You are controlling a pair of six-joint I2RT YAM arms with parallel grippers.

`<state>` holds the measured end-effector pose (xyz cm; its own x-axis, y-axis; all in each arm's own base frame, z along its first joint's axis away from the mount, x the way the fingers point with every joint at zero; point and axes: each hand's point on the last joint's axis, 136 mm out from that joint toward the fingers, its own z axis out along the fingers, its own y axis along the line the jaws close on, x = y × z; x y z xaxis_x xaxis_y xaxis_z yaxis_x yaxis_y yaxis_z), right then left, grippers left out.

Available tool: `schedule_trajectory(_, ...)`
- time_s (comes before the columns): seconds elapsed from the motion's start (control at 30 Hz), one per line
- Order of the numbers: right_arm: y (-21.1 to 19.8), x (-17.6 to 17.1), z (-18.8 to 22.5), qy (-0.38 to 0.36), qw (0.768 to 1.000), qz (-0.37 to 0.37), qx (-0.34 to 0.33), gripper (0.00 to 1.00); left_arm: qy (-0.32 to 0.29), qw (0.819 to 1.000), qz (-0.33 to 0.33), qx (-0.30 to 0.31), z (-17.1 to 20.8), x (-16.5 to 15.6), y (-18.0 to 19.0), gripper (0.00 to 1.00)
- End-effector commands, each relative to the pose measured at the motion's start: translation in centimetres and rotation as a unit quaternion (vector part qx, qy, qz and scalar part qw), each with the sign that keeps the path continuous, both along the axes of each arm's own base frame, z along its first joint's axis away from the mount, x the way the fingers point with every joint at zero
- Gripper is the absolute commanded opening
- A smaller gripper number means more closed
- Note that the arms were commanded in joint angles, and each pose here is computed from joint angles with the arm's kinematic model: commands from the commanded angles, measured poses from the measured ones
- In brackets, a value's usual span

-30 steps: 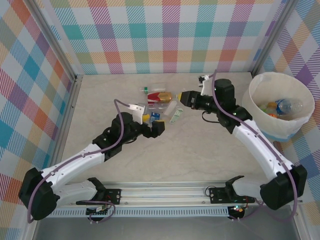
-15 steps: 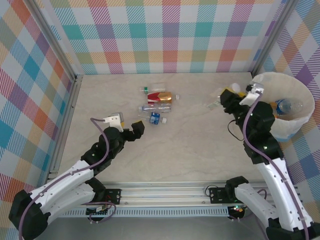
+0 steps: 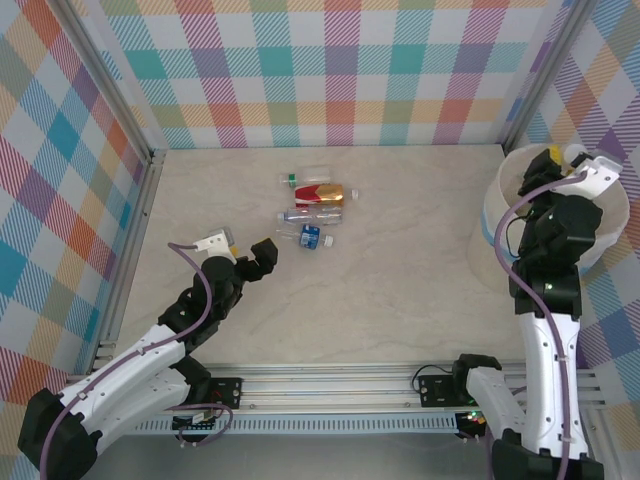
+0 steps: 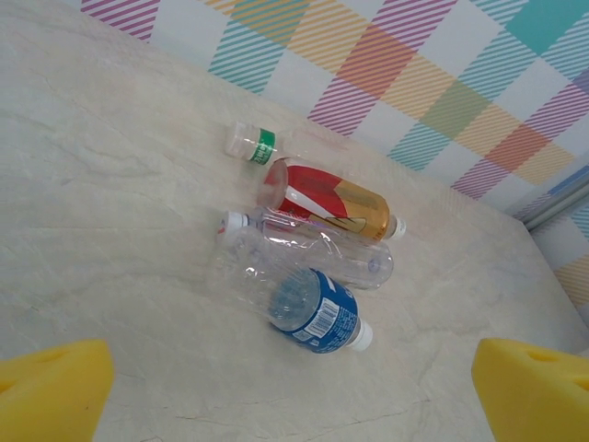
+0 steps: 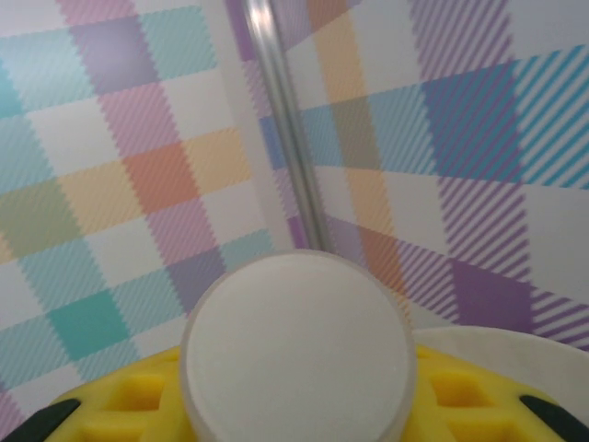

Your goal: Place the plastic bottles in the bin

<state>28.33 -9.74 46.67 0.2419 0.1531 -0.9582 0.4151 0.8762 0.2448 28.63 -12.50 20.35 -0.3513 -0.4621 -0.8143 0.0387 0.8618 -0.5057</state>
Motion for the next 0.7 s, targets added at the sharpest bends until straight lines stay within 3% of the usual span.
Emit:
schedule_trajectory(0.0, -3.5, -1.0, 1.3, -0.038, 0.997, -0.064, 0.020, 0.00, -0.001, 1.000, 0.015, -0.005, 0.0, 0.0, 0.8, 1.00)
schedule_trajectory(0.13, -6.9, -0.2, -1.0, -0.018, 0.994, -0.084, 0.067, 0.00, 0.002, 1.000, 0.016, -0.005, -0.1, -0.1, 1.0, 1.00)
schedule_trajectory(0.2, -8.4, 0.6, -2.5, 0.000, 0.992, -0.086, 0.092, 0.07, 0.004, 1.000, 0.017, -0.004, -0.2, -0.1, 1.1, 1.00)
schedule_trajectory(0.23, -9.1, 0.8, -3.5, 0.011, 0.990, -0.091, 0.109, 0.17, 0.006, 1.000, 0.018, -0.003, -0.3, -0.1, 1.2, 1.00)
schedule_trajectory(0.3, -10.3, 0.5, -5.1, 0.036, 0.983, -0.111, 0.143, 0.59, 0.010, 1.000, 0.019, -0.004, -0.4, -0.1, 1.2, 1.00)
schedule_trajectory(0.4, -11.3, -0.6, -7.0, 0.067, 0.970, -0.148, 0.182, 1.00, 0.016, 1.000, 0.026, -0.004, -0.6, 0.0, 1.6, 1.00)
schedule_trajectory(0.57, -10.6, -1.6, -7.1, 0.071, 0.968, -0.147, 0.190, 1.00, 0.045, 0.999, 0.029, -0.012, -1.4, 0.3, 2.0, 1.00)
schedule_trajectory(0.67, -9.1, -1.3, -6.4, 0.079, 0.972, -0.104, 0.194, 1.00, 0.070, 0.997, 0.021, -0.020, -1.9, 0.9, 1.8, 1.00)
